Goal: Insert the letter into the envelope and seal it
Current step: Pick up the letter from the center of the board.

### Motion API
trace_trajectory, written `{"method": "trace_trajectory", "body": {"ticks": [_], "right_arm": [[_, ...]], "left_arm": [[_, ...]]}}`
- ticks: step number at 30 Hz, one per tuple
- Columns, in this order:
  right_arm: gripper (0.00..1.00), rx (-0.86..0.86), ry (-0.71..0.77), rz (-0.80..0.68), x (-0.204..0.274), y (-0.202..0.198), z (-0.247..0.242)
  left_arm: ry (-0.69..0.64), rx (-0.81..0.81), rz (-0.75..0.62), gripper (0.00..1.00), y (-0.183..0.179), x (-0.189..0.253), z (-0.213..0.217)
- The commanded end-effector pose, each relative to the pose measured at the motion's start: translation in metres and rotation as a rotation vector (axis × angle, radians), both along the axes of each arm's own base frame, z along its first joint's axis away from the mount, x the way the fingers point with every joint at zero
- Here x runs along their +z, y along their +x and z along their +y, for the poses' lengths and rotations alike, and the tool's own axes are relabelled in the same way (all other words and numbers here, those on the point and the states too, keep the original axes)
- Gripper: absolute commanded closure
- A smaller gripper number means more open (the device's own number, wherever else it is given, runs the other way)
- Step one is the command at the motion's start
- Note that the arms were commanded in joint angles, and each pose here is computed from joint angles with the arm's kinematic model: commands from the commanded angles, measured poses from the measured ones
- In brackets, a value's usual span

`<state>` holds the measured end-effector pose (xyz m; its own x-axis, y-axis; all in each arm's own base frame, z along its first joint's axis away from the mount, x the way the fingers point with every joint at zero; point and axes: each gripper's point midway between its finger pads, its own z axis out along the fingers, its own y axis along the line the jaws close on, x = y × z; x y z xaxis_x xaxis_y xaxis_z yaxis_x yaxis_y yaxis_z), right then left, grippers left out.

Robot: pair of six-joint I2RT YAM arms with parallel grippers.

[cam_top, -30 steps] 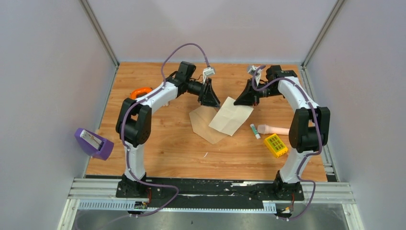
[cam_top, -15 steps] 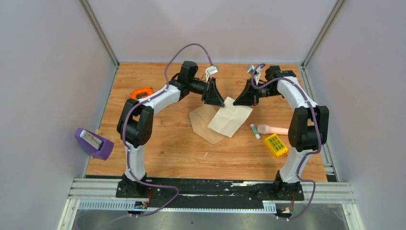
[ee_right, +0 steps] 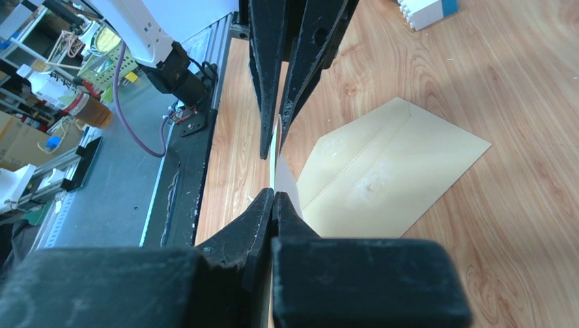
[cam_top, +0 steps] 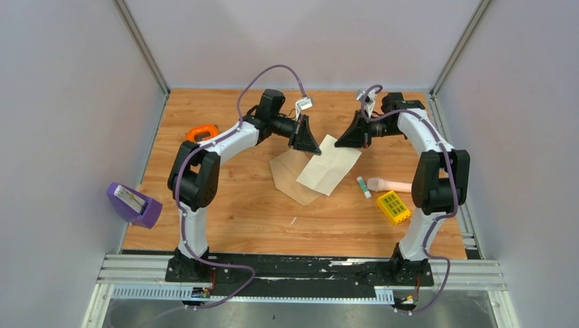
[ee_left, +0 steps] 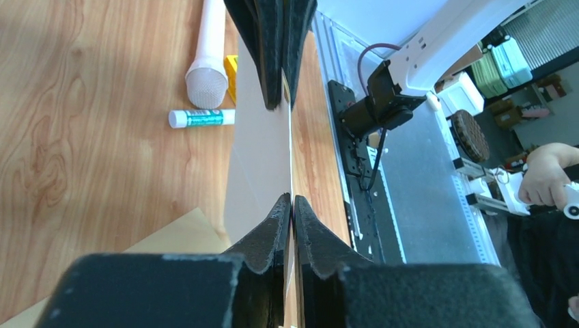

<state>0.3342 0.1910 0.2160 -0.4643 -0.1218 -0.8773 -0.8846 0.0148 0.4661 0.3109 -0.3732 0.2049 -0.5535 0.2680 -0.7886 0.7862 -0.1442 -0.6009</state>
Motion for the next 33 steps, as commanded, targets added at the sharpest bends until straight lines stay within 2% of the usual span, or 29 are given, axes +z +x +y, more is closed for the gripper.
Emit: {"method": "trace_trajectory", "body": {"ticks": [1, 9, 15, 20, 30, 33], "right_arm": [[1.00, -0.026, 0.093, -0.067, 0.027, 0.015, -0.009], [1.00, -0.082, 0.137, -0.069, 0.038, 0.024, -0.032], [1.00, -0.095, 0.143, -0.061, 0.040, 0.026, -0.037], [1.00, -0.105, 0.143, -0.048, 0.042, 0.029, -0.041], [1.00, -0.121, 0.153, -0.045, 0.048, 0.031, -0.049], [1.00, -0.125, 0.153, -0.049, 0.050, 0.031, -0.051]], "left_arm": [[-0.010, -0.038, -0.031, 0.88, -0.007, 0.008, -0.004], [0.005, -0.047, -0.024, 0.87, -0.010, 0.000, -0.006], [0.017, -0.047, -0.010, 1.00, -0.009, -0.006, -0.007], [0.050, -0.054, -0.020, 1.00, -0.014, -0.015, -0.008], [0.075, -0.055, -0.029, 0.85, -0.014, -0.023, -0.009], [0.075, -0.056, -0.033, 0.86, -0.014, -0.023, -0.010]]}}
